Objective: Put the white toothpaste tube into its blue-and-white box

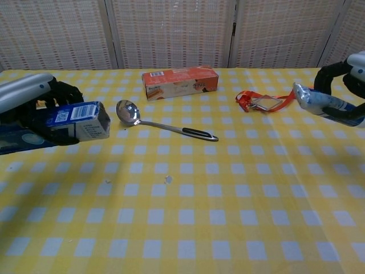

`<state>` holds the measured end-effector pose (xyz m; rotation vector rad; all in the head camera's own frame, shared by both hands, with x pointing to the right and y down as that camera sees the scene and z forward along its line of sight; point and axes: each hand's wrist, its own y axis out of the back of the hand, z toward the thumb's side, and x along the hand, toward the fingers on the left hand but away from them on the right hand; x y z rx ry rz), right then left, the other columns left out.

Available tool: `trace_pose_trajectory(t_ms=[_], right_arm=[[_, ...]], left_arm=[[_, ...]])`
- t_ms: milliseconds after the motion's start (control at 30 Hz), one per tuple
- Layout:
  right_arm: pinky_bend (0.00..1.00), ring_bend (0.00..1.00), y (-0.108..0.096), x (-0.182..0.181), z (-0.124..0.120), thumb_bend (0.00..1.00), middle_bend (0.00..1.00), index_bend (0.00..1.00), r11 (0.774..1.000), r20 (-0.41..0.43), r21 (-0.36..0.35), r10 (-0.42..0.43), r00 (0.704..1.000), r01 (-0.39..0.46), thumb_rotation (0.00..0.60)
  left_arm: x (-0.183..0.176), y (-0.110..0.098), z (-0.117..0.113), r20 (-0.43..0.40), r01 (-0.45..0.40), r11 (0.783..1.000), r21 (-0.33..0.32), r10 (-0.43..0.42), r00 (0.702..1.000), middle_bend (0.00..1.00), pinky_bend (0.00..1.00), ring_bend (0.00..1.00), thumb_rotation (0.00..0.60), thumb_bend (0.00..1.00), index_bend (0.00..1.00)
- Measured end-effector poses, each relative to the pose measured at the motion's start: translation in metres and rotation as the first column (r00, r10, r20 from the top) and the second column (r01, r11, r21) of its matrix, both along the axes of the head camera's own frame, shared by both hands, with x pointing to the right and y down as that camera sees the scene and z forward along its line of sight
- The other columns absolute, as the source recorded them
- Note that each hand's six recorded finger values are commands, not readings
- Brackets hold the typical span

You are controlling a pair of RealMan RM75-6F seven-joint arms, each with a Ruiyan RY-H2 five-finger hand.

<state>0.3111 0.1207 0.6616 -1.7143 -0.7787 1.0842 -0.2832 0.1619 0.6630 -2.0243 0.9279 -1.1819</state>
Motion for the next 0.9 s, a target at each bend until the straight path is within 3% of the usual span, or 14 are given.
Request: trace_pose_trajectory(t_ms=[133,233,267,367,400,600,700,900], right_arm=[[0.82,0.82,0.001,-0.01,-0.009,0.53,0.66,0.85,0.993,0.195,-0.091,0.086,0.977,-0.069,0.6],[0.82,0.82,0.001,-0.021,-0.017,0.53,0.66,0.85,0.971,0.372,-0.209,0.187,0.909,-0.114,0.6],[0.82,0.82,0.0,-0.024,-0.021,0.53,0.66,0.85,0.962,0.423,-0.245,0.219,0.879,-0.122,0.6],[0.82,0.82,-0.001,-0.039,-0.034,0.53,0.66,0.85,0.928,0.576,-0.35,0.319,0.752,-0.126,0.6],[0.82,0.82,-0.001,-0.046,-0.04,0.53,0.66,0.85,0.915,0.624,-0.385,0.353,0.697,-0.119,0.6],[0.82,0.82,0.0,-0.075,-0.063,0.53,0.66,0.85,0.853,0.751,-0.521,0.473,0.461,-0.026,0.6],[0.82,0.82,0.0,-0.091,-0.074,0.53,0.66,0.85,0.835,0.788,-0.549,0.501,0.359,0.042,0.6],[0.82,0.82,-0.001,-0.114,-0.085,0.53,0.66,0.85,0.805,0.812,-0.577,0.545,0.209,0.137,0.6]], left_arm=[[0.003,-0.002,-0.007,-0.03,0.02,1.0,-0.008,-0.02,0.999,0.58,0.59,0.53,0.6,0.21,0.59],[0.007,-0.004,-0.015,-0.06,0.041,0.999,-0.005,-0.041,0.997,0.58,0.59,0.53,0.6,0.21,0.59],[0.009,-0.006,-0.018,-0.071,0.048,0.999,-0.001,-0.048,0.996,0.58,0.59,0.53,0.6,0.21,0.59],[0.016,-0.007,-0.026,-0.094,0.059,0.998,0.01,-0.058,0.994,0.58,0.59,0.53,0.6,0.21,0.59],[0.018,-0.007,-0.027,-0.098,0.059,0.998,0.011,-0.058,0.993,0.58,0.59,0.53,0.6,0.21,0.59],[0.043,-0.003,-0.038,-0.167,0.064,0.998,0.007,-0.062,0.984,0.58,0.59,0.54,0.6,0.21,0.59],[0.057,-0.002,-0.045,-0.208,0.07,0.998,0.011,-0.066,0.976,0.61,0.59,0.55,0.6,0.21,0.59],[0.08,0.0,-0.051,-0.285,0.123,0.992,-0.013,-0.122,0.951,0.62,0.59,0.55,0.6,0.21,0.59]])
